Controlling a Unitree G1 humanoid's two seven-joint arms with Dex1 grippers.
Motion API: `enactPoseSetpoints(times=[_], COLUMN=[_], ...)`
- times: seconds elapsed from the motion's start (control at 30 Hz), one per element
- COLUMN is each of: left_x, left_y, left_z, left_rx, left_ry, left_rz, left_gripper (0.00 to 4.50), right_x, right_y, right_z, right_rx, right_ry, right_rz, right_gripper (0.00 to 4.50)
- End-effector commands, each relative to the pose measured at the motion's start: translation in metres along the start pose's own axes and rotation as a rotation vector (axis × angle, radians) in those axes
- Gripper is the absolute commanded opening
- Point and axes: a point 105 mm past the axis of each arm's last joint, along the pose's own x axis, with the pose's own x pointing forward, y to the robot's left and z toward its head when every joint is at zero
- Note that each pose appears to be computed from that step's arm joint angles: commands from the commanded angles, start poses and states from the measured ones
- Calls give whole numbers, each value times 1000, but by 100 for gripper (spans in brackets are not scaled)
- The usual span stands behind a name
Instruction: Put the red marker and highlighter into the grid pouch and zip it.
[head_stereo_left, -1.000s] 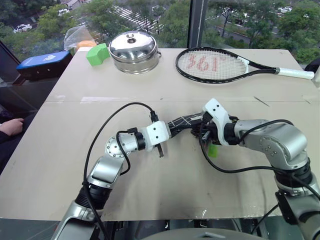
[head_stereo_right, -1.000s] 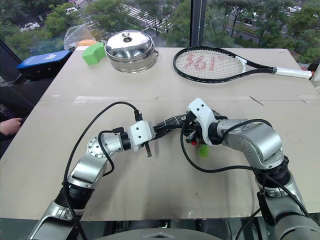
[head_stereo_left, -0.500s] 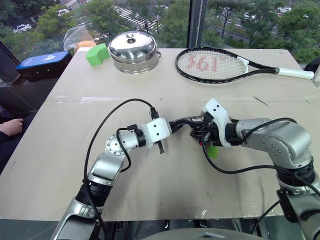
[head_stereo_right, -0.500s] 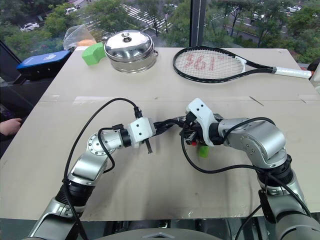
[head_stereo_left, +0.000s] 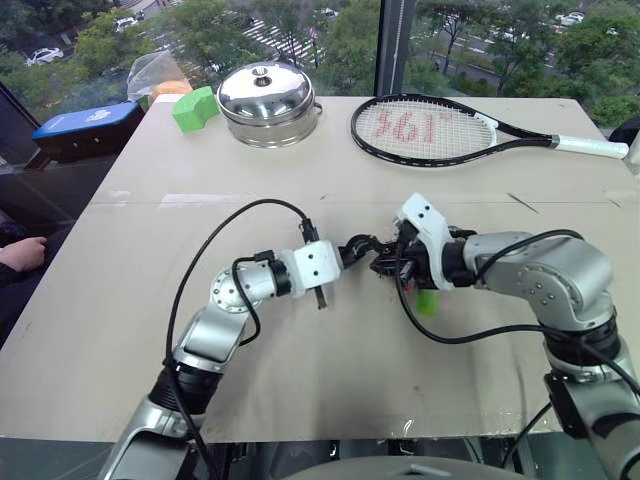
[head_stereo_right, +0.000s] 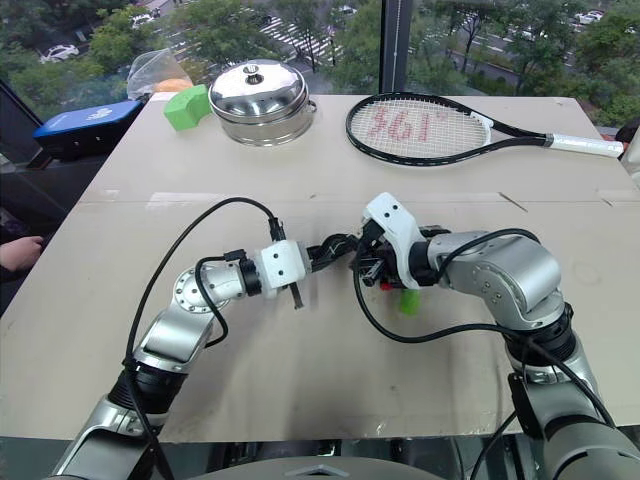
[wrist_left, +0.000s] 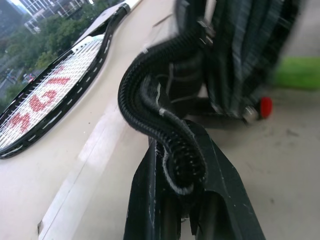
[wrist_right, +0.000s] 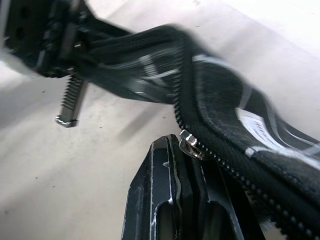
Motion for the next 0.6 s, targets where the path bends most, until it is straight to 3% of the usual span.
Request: enactPoseSetpoints(times=[0.03, 0.43, 0.6], left_x=[-3, 7, 13], left_y=[-5, -5, -6], left_z=[6, 6, 10], left_rx=[41, 45, 42], left_ry=[-27, -28, -50], left_rz=[-28, -32, -39], left_gripper=[0, 0, 0], right_x=[-13, -13, 10], right_y=[-10, 7, 17], right_z=[10, 5, -2], right_rx=[6, -7, -43], right_ry=[-56, -33, 28], right_rz=[-42, 0, 1], right_gripper=[3, 3, 3])
